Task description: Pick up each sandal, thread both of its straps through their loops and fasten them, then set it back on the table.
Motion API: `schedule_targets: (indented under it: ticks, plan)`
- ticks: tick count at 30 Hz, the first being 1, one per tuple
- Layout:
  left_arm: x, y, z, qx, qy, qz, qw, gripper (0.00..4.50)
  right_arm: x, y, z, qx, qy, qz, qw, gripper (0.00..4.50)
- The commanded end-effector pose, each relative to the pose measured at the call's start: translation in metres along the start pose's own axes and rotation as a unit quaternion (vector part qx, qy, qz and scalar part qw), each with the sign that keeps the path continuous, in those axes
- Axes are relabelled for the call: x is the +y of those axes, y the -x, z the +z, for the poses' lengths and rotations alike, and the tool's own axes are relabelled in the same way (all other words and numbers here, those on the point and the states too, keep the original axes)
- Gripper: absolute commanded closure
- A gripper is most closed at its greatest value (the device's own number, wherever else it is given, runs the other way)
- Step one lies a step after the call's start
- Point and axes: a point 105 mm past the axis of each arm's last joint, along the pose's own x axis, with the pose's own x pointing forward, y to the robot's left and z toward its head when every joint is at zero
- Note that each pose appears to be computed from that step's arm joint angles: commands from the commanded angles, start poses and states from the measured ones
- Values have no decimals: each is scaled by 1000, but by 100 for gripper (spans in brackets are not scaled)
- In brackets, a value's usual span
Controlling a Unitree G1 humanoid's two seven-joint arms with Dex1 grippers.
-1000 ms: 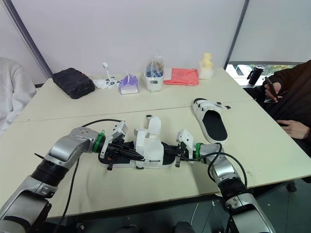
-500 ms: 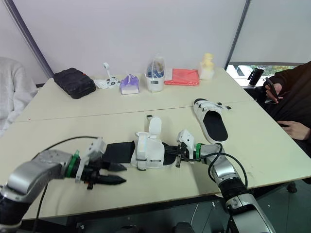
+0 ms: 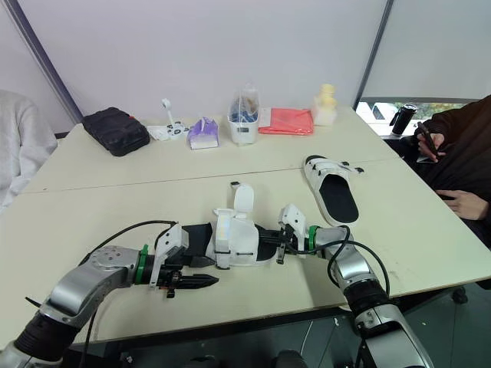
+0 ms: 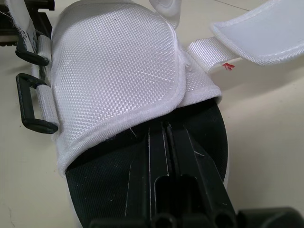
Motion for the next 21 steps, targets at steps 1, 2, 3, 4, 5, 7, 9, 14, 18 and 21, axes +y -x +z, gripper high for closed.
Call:
schedule_targets:
  ticks: [1,2,3,4,5,7,9,14,18,21]
  plan:
    - [6,-3,13,-15,-27,11,999,216,14,-1,-49,82,-54,5,995,450]
    - [6,-3,14,-16,-27,11,999,216,14,-2,-49,82,-54,5,995,450]
    - [6,-5,14,-17,-26,9,999,216,15,-2,-49,81,-54,5,995,450]
    - [6,-7,14,-17,-25,7,1000,216,15,-2,-48,81,-55,5,995,450]
    - [5,-9,14,-17,-23,2,1000,216,15,-3,-48,80,-55,4,995,450]
    - [4,-13,14,-18,-19,-5,1000,216,15,-4,-48,80,-54,5,995,450]
    - [4,-16,14,-18,-17,-10,1000,239,15,-4,-48,79,-54,4,995,450]
    - [-2,-14,12,-15,3,-28,1000,447,14,-4,-48,79,-53,3,995,450]
    - [-17,-4,6,4,29,-67,997,447,15,-4,-48,80,-53,4,995,450]
    - [-29,7,3,22,40,-97,994,447,14,-4,-48,82,-51,4,995,450]
